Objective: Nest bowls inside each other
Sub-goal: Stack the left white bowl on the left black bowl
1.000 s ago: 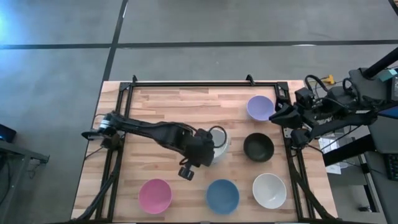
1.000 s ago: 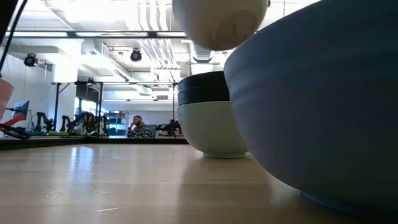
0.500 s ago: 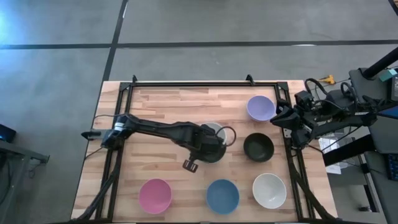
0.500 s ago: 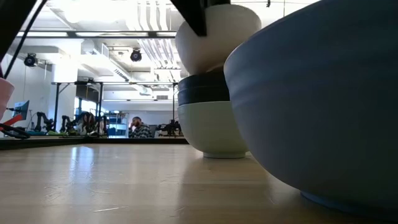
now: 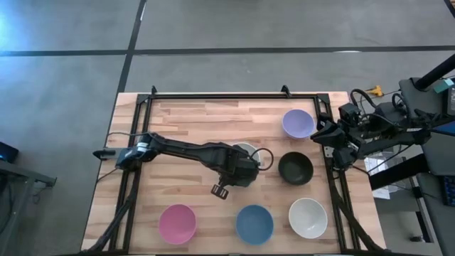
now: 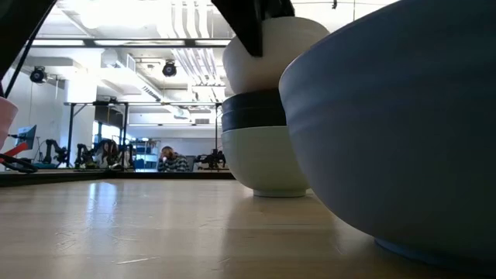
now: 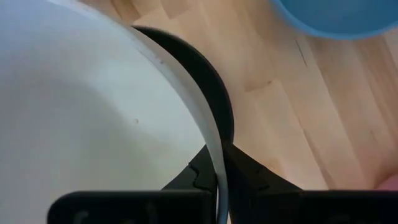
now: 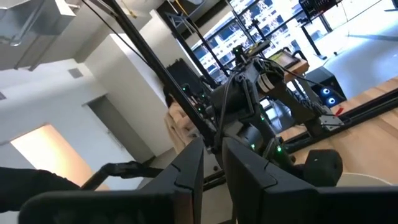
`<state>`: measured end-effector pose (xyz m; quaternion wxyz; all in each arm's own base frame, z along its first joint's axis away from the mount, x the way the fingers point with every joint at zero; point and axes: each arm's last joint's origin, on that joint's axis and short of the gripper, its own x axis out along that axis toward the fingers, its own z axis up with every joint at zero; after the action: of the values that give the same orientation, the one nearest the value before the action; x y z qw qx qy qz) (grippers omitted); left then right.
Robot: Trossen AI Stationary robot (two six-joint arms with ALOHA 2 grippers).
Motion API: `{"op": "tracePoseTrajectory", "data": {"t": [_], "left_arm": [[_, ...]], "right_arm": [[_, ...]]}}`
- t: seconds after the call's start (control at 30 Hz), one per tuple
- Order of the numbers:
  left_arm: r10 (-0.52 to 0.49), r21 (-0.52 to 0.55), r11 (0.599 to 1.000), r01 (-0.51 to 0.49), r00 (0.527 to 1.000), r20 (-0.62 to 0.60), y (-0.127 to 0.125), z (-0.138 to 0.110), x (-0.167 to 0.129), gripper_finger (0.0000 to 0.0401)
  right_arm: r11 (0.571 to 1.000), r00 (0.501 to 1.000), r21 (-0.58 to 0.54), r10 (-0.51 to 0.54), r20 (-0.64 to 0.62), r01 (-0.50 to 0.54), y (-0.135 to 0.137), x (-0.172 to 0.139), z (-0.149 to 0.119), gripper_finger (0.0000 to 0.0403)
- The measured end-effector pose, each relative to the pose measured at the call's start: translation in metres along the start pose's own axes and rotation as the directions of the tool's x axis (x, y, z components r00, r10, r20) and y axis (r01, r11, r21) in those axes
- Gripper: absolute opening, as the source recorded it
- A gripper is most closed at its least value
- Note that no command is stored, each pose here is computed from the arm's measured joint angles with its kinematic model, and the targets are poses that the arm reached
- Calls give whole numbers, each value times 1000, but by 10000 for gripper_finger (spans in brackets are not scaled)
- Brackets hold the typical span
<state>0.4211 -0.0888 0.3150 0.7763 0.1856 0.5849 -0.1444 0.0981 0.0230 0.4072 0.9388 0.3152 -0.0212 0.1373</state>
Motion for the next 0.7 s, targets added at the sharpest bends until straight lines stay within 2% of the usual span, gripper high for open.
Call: {"op": "tracePoseTrajectory", "data": {"t": [0.17, 0.4, 0.7], "left_arm": [[-11, 0, 1000, 11, 1000, 15, 0, 3, 4, 0], [-58, 28, 998, 58, 998, -8, -1, 8, 24, 0], [-73, 23, 997, 73, 997, -12, 1, 6, 24, 12]], "right_arm": [[1000, 1000, 12, -1, -2, 1, 0, 0, 0, 56], [999, 1000, 51, 0, -2, 0, 0, 0, 0, 56], [997, 999, 77, 25, -19, -23, 2, 0, -2, 56]]}}
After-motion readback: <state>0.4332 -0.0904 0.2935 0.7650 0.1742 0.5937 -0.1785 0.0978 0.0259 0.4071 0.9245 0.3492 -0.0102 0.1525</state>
